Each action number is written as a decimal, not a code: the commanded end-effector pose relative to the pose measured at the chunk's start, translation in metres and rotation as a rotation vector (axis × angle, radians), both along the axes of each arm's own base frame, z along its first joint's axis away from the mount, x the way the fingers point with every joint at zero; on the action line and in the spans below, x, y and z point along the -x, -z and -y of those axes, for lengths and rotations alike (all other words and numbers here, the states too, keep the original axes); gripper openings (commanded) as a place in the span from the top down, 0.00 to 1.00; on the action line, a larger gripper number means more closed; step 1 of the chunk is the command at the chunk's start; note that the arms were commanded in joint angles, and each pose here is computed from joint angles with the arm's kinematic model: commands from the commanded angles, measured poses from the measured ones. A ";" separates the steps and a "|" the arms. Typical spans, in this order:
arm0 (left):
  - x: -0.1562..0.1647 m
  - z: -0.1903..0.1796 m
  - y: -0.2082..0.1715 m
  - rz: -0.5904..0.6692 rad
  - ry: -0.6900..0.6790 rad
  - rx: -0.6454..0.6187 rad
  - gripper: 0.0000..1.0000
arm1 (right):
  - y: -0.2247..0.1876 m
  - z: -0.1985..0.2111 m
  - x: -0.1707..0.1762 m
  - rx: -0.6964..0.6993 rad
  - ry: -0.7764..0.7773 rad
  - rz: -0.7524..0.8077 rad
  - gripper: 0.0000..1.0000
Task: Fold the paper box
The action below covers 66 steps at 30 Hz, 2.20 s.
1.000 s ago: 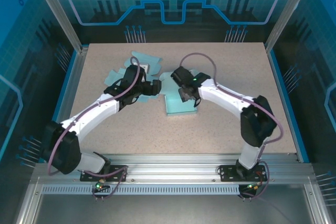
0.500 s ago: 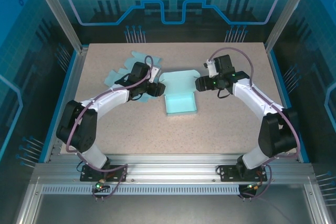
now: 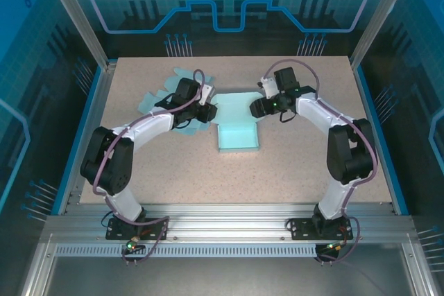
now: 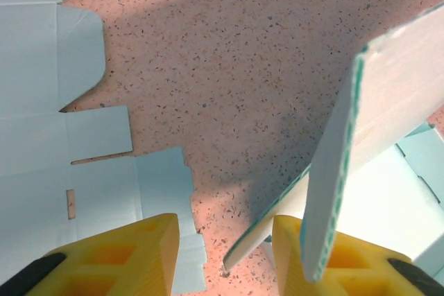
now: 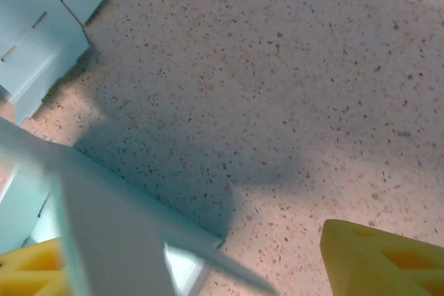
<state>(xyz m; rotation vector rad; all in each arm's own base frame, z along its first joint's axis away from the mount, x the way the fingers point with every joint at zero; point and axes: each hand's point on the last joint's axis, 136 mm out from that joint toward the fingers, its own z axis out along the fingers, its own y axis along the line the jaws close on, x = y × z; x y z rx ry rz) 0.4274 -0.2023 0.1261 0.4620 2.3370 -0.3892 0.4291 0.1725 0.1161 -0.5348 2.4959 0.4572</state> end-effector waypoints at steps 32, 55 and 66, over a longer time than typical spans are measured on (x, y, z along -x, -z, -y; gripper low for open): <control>-0.018 0.091 -0.054 0.132 -0.087 0.278 1.00 | -0.055 -0.034 -0.003 0.036 0.155 0.300 1.00; -0.028 0.102 -0.025 0.188 -0.116 0.266 1.00 | -0.025 -0.068 -0.023 -0.072 0.291 0.404 1.00; -0.018 0.100 -0.002 0.145 -0.130 0.252 1.00 | -0.015 -0.079 -0.019 -0.112 0.318 0.385 1.00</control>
